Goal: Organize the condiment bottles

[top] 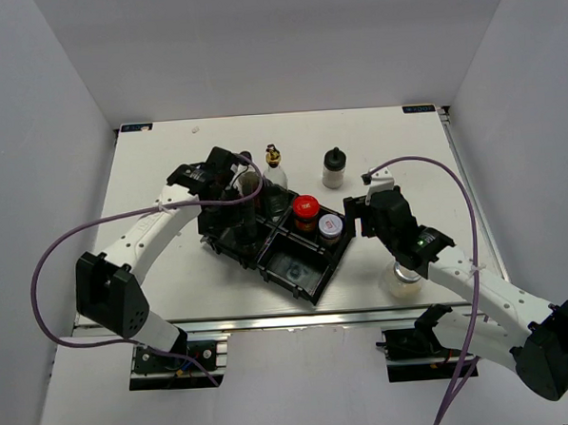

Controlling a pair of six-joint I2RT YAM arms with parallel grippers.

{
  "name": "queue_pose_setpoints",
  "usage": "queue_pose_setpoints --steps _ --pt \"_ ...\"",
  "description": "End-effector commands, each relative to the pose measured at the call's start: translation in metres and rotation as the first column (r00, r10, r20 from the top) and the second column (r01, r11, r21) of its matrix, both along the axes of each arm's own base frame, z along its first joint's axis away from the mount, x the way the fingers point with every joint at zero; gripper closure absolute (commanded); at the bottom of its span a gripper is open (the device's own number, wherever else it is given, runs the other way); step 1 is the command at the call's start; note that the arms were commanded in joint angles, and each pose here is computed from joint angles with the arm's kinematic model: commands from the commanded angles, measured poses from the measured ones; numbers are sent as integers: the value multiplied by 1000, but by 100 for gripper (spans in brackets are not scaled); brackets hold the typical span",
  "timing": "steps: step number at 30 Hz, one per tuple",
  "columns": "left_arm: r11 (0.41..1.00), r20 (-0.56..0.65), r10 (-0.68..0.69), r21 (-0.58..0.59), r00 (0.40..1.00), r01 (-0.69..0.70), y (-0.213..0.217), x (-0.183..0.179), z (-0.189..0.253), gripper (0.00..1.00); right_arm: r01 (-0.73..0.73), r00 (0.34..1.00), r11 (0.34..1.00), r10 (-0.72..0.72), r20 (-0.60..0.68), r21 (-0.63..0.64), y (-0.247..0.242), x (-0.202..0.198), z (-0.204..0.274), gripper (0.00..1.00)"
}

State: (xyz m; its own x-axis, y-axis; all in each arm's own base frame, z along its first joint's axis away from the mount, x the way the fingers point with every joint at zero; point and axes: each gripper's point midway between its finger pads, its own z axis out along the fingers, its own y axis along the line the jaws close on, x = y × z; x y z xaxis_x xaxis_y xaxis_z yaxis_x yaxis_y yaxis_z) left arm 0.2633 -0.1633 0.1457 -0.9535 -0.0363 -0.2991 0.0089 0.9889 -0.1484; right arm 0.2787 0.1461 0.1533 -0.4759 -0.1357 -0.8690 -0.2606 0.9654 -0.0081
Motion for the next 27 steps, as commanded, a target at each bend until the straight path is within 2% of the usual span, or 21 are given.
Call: queue_pose_setpoints --steps 1,5,9,11,12,14,15,18,20,26,27 --pt "999 73 40 24 997 -42 13 -1 16 2 39 998 998 -41 56 46 2 12 25 11" --pt "991 150 110 54 983 -119 29 1 29 2 66 995 996 -70 74 64 3 21 37 11" --pt "963 258 226 89 939 -256 53 6 47 2 133 987 988 -139 82 77 0 44 43 11" --pt "914 362 318 127 876 -384 77 13 60 2 123 987 985 -134 87 119 9 59 57 11" --pt "872 426 389 116 817 -476 89 18 67 2 138 988 985 -144 55 104 8 71 47 11" --pt "826 492 458 70 740 -559 103 17 78 2 132 988 983 -141 70 125 15 91 62 11" --pt "788 540 510 17 669 -615 112 18 87 2 140 987 984 -148 67 113 16 107 62 11" --pt "754 596 563 -87 572 -651 120 26 101 2 142 989 986 -146 36 87 21 134 48 11" --pt "742 612 583 -134 534 -657 127 29 105 2 127 991 988 -130 29 85 26 148 47 11" --pt "734 581 607 -149 542 -663 133 44 83 2 115 993 991 -116 10 73 41 199 38 11" --pt "740 581 605 -157 545 -654 132 47 81 2 124 992 991 -123 -17 50 42 207 22 11"
